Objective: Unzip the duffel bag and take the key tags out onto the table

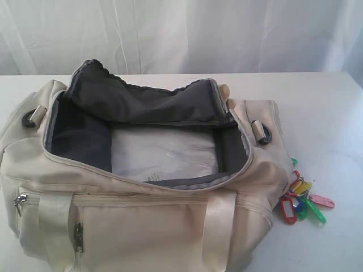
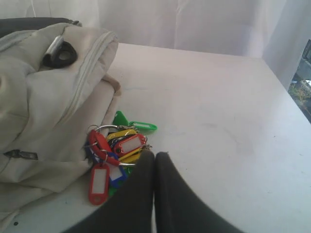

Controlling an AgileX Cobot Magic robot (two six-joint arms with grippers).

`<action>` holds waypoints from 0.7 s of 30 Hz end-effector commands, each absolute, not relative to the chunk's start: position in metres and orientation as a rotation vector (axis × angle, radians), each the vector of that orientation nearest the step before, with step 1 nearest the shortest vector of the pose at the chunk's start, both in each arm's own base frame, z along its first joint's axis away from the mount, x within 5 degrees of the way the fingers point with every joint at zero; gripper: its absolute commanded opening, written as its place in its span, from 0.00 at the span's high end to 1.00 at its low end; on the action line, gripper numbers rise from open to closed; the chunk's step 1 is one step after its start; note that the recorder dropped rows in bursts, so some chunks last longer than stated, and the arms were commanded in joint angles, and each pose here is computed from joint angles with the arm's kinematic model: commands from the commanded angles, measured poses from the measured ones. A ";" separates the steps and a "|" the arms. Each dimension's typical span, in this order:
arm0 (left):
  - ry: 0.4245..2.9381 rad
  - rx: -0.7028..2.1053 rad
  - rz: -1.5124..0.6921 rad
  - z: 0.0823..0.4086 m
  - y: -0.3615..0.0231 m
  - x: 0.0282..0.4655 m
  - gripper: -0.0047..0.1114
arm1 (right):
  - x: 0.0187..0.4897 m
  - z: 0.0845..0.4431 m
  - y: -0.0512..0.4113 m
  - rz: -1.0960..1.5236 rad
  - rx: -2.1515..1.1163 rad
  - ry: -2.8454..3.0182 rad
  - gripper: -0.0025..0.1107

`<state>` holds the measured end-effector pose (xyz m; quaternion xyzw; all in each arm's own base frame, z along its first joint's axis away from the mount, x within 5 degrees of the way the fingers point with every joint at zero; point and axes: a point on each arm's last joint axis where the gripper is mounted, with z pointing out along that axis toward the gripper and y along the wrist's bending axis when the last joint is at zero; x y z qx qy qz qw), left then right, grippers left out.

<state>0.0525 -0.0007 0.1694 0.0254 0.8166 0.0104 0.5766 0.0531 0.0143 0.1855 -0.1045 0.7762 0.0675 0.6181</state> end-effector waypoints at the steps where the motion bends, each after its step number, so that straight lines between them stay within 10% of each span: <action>1: 1.908 0.050 0.017 0.168 -0.001 0.052 0.96 | 0.052 0.182 0.014 0.158 -0.238 1.814 0.98; 21: 1.908 0.050 0.017 0.168 -0.001 0.052 0.96 | 0.051 0.182 0.015 0.190 -0.204 1.827 0.98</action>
